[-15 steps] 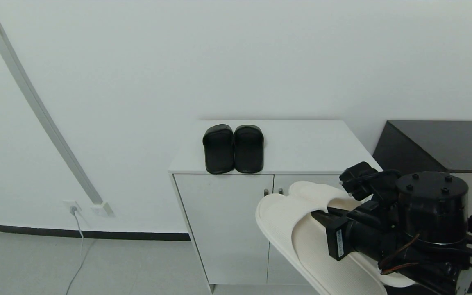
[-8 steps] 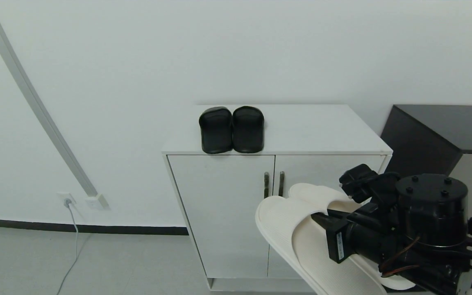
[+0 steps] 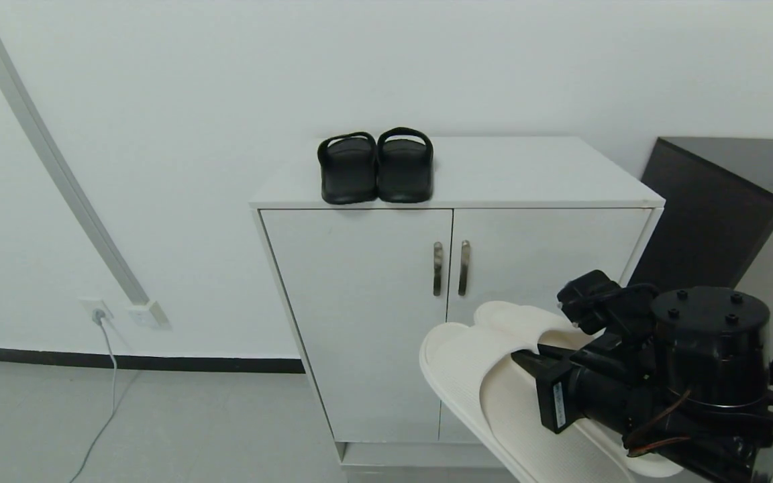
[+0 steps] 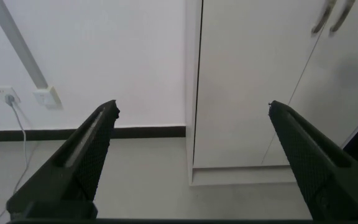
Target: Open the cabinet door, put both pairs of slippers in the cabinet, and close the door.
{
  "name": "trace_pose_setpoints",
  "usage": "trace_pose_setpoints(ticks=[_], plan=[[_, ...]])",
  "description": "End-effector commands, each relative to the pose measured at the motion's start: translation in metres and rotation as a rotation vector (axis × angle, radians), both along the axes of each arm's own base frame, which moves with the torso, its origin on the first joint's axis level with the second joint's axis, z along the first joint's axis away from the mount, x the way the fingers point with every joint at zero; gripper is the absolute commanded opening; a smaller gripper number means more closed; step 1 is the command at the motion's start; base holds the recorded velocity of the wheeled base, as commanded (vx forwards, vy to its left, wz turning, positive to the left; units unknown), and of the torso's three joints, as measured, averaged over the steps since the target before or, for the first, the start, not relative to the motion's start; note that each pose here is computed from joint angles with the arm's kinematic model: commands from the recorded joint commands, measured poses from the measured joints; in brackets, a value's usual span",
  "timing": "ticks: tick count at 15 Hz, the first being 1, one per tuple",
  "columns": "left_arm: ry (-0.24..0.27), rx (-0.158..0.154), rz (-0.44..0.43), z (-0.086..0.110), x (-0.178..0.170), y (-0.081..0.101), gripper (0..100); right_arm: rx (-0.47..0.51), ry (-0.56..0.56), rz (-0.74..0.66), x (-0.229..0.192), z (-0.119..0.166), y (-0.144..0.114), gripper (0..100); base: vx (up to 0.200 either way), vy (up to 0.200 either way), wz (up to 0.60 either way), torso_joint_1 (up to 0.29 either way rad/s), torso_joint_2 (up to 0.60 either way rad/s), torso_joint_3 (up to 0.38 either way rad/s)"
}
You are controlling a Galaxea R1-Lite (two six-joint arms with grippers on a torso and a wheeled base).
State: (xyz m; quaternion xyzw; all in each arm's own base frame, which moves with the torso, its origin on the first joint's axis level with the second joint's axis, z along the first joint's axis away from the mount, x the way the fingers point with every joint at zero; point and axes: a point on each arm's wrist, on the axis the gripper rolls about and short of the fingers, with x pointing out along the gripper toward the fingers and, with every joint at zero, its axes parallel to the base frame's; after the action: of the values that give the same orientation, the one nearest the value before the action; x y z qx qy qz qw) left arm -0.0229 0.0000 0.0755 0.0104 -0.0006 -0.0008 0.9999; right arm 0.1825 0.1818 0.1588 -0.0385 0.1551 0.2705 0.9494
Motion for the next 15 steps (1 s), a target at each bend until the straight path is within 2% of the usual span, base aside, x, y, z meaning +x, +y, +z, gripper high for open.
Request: trace_pose_setpoints(ticks=[1,9,11,13,15], plan=[[0.001,-0.001,0.000,0.0000,0.0001,0.0000,100,-0.001,0.001,-0.001,-0.0001,-0.0004,-0.0002,0,0.000,0.000,0.00,-0.168,0.48,0.305],[0.001,0.007,0.000,0.0000,0.0001,0.0000,100,-0.021,0.013,0.003,-0.0017,-0.0058,-0.0017,0,0.000,0.000,0.00,-0.123,0.47,0.337],[0.003,0.025,-0.008,-0.0001,0.0001,-0.0002,100,-0.024,0.016,0.004,-0.0015,-0.0069,-0.0015,0,0.000,0.000,0.00,-0.078,0.45,0.364],[0.019,0.031,-0.017,0.0002,0.0014,-0.0003,100,-0.026,0.018,0.004,-0.0012,-0.0077,-0.0012,0,0.000,0.000,0.00,-0.037,0.44,0.386],[0.057,0.046,-0.023,0.0052,0.0049,-0.0002,100,-0.026,0.017,0.003,-0.0013,-0.0073,-0.0014,0,0.000,0.000,0.00,-0.022,0.41,0.388]])
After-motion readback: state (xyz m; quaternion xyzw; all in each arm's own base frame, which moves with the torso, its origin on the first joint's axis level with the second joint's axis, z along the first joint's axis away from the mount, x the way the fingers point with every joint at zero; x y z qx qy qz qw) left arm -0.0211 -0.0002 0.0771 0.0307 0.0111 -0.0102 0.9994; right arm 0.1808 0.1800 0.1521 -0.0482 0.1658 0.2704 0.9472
